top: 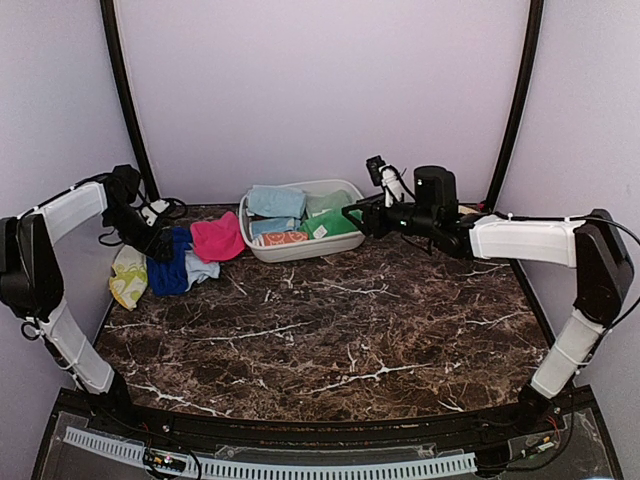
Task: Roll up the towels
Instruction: Pick up the towel from the towel pile.
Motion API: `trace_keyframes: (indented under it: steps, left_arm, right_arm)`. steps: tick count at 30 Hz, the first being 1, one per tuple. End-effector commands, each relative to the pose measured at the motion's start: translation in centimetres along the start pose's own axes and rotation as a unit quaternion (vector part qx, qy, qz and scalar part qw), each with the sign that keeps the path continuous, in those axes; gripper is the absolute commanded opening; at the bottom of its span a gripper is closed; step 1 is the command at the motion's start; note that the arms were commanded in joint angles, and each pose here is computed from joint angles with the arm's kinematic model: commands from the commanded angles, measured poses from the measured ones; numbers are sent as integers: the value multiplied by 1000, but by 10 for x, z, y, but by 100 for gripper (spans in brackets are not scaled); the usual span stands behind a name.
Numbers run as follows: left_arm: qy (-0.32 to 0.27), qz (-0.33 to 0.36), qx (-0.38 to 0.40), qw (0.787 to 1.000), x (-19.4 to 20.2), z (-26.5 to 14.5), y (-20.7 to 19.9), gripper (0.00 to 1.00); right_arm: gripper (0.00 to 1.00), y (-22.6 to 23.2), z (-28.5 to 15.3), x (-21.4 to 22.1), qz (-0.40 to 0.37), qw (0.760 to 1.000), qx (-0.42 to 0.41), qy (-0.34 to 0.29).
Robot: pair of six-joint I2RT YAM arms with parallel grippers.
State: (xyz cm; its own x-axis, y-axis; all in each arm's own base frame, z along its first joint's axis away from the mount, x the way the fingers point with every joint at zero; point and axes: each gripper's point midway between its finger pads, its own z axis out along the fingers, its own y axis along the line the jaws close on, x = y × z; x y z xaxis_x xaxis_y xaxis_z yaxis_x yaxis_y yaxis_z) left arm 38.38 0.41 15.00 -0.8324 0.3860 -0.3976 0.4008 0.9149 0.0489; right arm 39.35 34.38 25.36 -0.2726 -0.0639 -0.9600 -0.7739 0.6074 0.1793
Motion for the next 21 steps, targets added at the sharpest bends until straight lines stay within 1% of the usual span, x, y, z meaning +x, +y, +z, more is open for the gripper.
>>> trace_keyframes:
  steps: [1,5,8,9,11,13,15,16,18,20,21]
  left_arm:
    - [-20,-7,-36,999,-3,14,20,88]
    - [-19,-7,-57,998,-7,38,38,81]
    - [-15,-16,-69,997,-11,51,49,80]
    - [-18,-19,-70,997,-15,52,52,80]
    - [-23,-23,-67,997,-19,54,53,79]
    - [-23,-25,-68,997,-19,60,54,74]
    - [-14,-28,-64,997,-15,68,55,65]
    - [-10,-30,-59,998,-13,73,53,58]
    - [-6,-37,-45,998,-12,79,49,38]
    - [-10,-45,-34,998,-15,76,47,15]
    - [-13,-48,-27,998,-19,71,45,7]
  right_arm:
    - [48,20,-4,12,9,1000,1,9]
    - [43,32,-9,19,35,999,-2,6]
    - [41,39,-9,35,48,999,-2,24]
    - [40,44,-16,27,47,999,-3,16]
    - [39,49,-22,26,44,999,-3,16]
    - [37,52,-26,26,46,999,-1,15]
    - [35,52,-30,25,50,999,2,14]
    - [33,51,-32,25,51,999,4,14]
    - [31,52,-35,24,52,999,7,15]
    - [29,51,-38,22,52,998,11,16]
    - [29,51,-40,22,52,998,13,17]
